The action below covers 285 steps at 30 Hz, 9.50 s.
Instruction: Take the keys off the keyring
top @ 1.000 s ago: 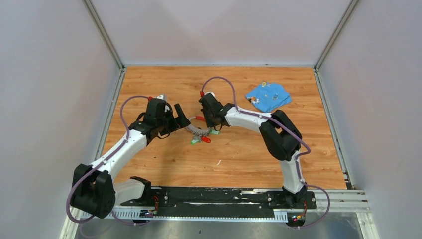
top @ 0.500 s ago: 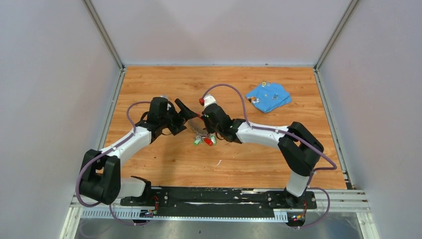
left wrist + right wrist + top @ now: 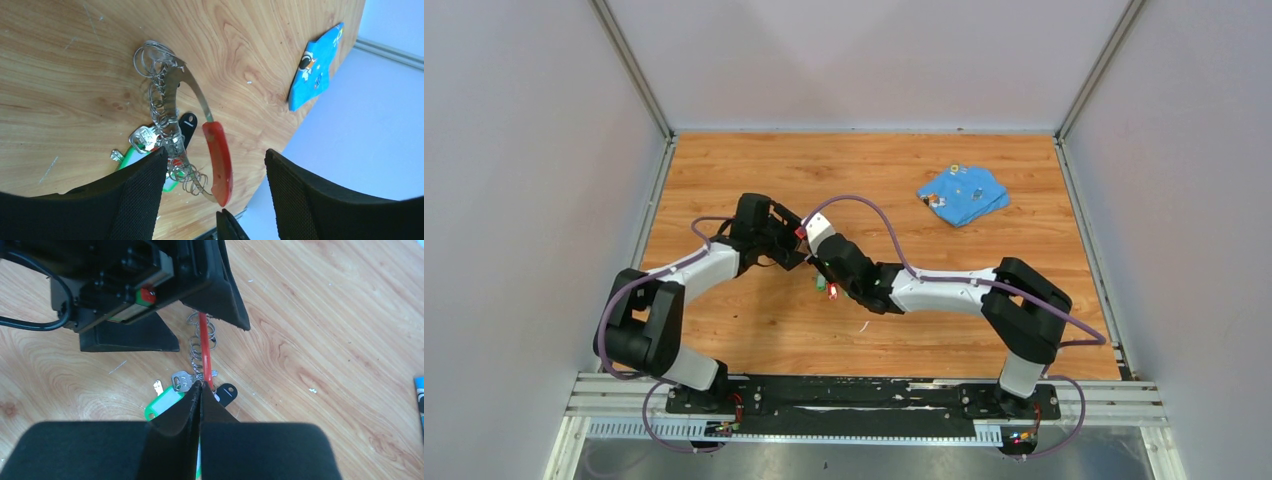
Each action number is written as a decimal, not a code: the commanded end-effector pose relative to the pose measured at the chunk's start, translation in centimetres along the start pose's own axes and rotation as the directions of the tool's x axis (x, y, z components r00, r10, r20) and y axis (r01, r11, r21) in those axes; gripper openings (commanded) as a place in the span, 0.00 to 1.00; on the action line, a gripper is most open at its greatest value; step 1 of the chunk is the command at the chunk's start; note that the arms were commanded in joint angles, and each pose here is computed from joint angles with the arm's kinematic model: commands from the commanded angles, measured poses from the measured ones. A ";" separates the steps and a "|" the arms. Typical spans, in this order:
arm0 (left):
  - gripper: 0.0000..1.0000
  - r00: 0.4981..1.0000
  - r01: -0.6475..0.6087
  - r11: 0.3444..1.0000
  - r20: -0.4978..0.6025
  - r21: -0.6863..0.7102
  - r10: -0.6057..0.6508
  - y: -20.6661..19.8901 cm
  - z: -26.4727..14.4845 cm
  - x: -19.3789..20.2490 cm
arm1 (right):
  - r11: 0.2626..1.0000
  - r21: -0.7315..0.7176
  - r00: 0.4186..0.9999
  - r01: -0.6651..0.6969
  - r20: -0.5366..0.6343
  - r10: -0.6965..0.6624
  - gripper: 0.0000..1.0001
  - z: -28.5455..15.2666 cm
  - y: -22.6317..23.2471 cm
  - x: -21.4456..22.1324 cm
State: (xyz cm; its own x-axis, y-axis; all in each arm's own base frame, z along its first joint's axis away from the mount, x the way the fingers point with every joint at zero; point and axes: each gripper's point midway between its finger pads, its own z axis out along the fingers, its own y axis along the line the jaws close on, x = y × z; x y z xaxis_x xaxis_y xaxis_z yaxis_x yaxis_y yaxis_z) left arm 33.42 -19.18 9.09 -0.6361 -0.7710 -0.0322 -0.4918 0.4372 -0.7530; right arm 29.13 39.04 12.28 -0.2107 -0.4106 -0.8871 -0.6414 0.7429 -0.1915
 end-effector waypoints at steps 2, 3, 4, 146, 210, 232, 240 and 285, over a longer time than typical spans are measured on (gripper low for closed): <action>0.67 0.999 0.022 1.000 -0.043 -0.006 -0.022 -0.1 0.6 0.3 | 0.996 0.018 0.996 0.088 0.030 -0.089 0.01 -0.1 0.0 0.1; 0.66 0.998 0.024 1.000 -0.053 -0.013 -0.024 0.2 0.7 0.5 | 0.995 0.009 0.995 0.095 0.029 -0.096 0.01 -0.1 0.2 0.3; 0.64 0.998 0.022 1.000 -0.060 -0.021 -0.023 0.5 0.9 0.6 | 0.995 0.002 0.995 0.100 0.027 -0.100 0.01 -0.1 0.3 0.4; 0.00 0.688 -0.368 0.386 -0.032 0.846 0.725 -28.7 -26.7 18.4 | 0.847 -0.482 0.730 0.224 0.659 0.182 0.49 -33.2 -4.8 -12.8; 0.00 0.677 -0.438 0.370 0.030 0.819 0.736 -28.3 -25.7 17.6 | 0.881 -0.468 0.721 0.070 0.634 0.279 0.01 -29.3 -5.7 -13.4; 0.00 0.570 -0.519 0.185 0.177 0.834 0.802 -27.5 -26.3 17.8 | 0.871 -0.476 0.805 0.122 0.561 0.194 0.01 -29.7 -5.2 -12.9; 0.00 0.523 -0.539 0.125 0.215 0.833 0.825 -26.9 -26.7 18.4 | 0.880 -0.463 0.807 0.109 0.558 0.193 0.01 -29.5 -5.6 -13.4; 0.00 0.536 -0.582 0.110 0.278 0.806 0.797 -27.8 -28.0 18.0 | 0.879 -0.462 0.837 0.121 0.523 0.160 0.01 -29.4 -5.6 -13.0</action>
State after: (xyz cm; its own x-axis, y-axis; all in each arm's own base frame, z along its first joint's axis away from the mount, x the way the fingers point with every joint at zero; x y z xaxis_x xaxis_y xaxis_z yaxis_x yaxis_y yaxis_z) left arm 20.31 -32.90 45.03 -0.6136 -0.1499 -0.7753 0.7564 0.1704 -0.6315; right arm 13.84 25.26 34.70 0.0512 0.0054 -0.9987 -0.9426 0.3308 -0.0465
